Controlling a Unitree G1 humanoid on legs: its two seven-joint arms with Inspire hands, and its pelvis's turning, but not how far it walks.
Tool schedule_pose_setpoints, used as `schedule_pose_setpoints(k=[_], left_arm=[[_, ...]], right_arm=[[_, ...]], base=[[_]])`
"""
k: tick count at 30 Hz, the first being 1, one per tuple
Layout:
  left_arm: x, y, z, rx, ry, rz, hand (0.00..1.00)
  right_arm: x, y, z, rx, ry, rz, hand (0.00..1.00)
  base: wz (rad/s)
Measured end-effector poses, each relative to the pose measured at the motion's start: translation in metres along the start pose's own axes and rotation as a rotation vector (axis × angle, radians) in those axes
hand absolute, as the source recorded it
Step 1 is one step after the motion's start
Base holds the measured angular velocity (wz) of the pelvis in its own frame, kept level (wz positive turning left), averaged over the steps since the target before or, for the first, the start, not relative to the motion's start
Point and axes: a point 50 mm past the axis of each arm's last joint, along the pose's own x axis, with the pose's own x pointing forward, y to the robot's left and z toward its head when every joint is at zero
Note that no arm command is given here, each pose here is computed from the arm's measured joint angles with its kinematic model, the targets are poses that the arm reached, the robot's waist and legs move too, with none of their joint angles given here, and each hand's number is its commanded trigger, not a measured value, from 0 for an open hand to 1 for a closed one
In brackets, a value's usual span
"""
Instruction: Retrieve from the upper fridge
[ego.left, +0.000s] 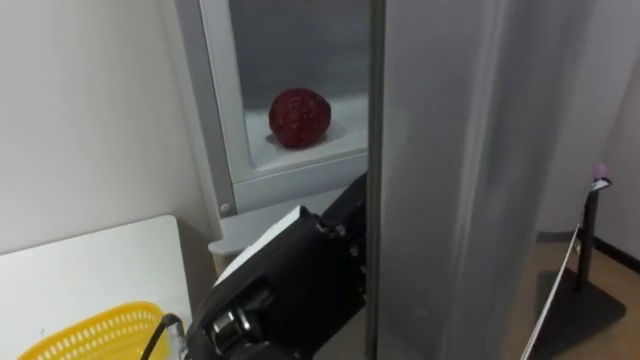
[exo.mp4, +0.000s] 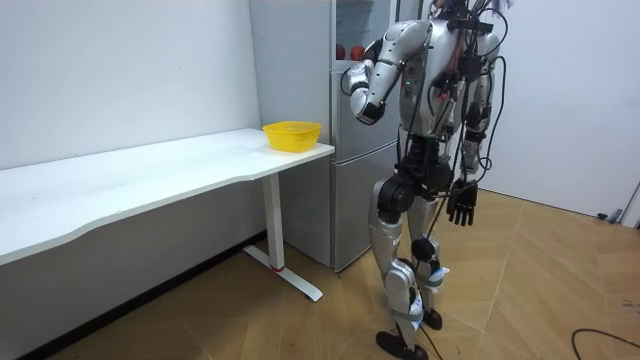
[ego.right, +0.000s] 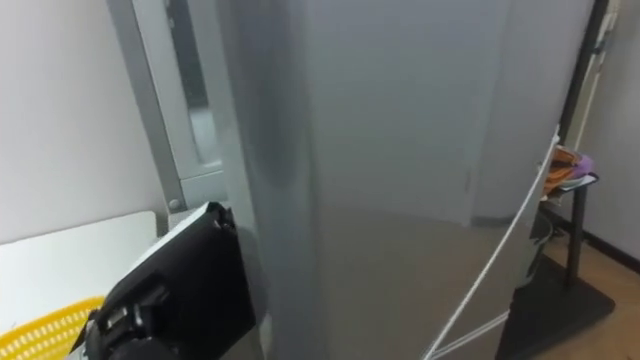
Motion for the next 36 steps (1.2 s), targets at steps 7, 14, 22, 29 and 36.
schedule_pose_setpoints(k=[7,14,22,29,36], left_arm=[[0.003,-0.001,0.000,-0.017,-0.019,-0.021,0.00],[0.020,-0.005,-0.003,-0.034,-0.026,-0.106,0.00],[0.029,-0.012,-0.006,-0.043,-0.019,-0.155,0.00],[0.031,-0.013,-0.007,-0.047,-0.019,-0.163,0.00],[0.041,-0.014,-0.011,-0.065,-0.031,-0.161,0.00]], right_arm=[[0.000,0.001,-0.003,0.005,0.011,0.003,0.00],[0.000,-0.001,-0.003,0.022,0.011,-0.004,0.00],[0.000,-0.003,-0.004,0.043,-0.002,-0.016,0.00],[-0.001,-0.004,-0.007,0.067,0.001,-0.003,0.00],[-0.001,-0.006,-0.008,0.115,0.007,-0.001,0.00]], base=[[-0.13],[-0.04],[-0.06],[-0.02],[-0.01]])
